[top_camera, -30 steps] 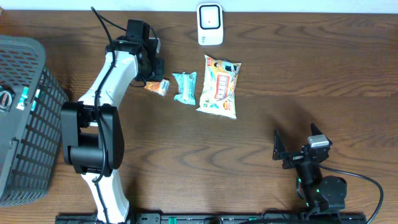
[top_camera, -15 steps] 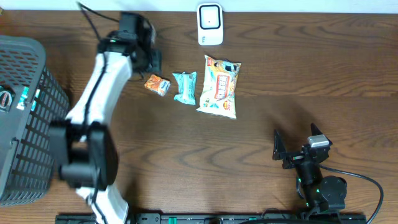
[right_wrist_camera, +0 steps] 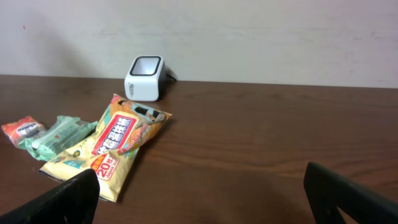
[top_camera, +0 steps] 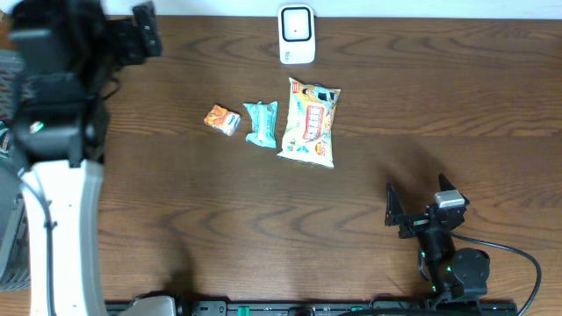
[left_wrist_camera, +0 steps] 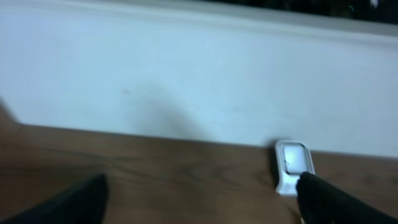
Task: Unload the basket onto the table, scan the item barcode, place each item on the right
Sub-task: 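Release and lower the left gripper into the basket toward green tissues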
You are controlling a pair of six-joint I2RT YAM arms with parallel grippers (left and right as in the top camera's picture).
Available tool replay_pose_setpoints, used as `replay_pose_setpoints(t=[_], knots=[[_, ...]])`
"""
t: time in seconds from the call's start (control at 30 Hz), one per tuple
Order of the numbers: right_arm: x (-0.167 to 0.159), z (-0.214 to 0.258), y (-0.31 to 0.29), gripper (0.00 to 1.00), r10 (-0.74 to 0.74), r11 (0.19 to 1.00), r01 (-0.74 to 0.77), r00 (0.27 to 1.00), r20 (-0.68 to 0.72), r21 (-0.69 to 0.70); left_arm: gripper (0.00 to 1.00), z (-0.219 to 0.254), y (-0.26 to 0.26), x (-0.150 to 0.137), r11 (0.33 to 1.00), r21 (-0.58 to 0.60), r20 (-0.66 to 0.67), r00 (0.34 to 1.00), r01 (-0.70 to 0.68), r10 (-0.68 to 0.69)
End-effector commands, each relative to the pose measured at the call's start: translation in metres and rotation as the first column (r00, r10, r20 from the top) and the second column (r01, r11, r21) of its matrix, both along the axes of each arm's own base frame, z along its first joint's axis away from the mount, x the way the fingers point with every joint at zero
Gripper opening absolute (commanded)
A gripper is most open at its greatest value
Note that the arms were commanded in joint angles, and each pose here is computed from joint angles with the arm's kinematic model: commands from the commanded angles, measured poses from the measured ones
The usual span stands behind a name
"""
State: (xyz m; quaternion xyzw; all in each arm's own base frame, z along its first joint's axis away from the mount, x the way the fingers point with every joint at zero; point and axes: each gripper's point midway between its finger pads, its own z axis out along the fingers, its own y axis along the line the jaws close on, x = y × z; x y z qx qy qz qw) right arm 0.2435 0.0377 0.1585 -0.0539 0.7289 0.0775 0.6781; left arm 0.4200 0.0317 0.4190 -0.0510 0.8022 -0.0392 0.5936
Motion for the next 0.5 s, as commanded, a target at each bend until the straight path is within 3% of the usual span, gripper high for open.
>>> replay_pose_setpoints(t=[0.0,0.3,0.47], knots=[[0.000,0.000,0.001,0.99,0.005,1.000,-0.005,1.000,0.002,-0.014,0.97,0.016,0.030,-0.014,0.996,0.013,0.036,0.996,-0.083,0.083],[0.000,0.000,0.001,0.99,0.005,1.000,-0.005,1.000,0.002,-0.014,0.98,0.001,0.077,-0.043,0.975,0.010,-0.049,0.974,-0.222,0.222],[0.000,0.000,0.001,0.99,0.005,1.000,-0.005,1.000,0.002,-0.014,0.98,-0.018,0.146,-0.074,0.852,0.111,-0.123,0.843,-0.512,0.523]])
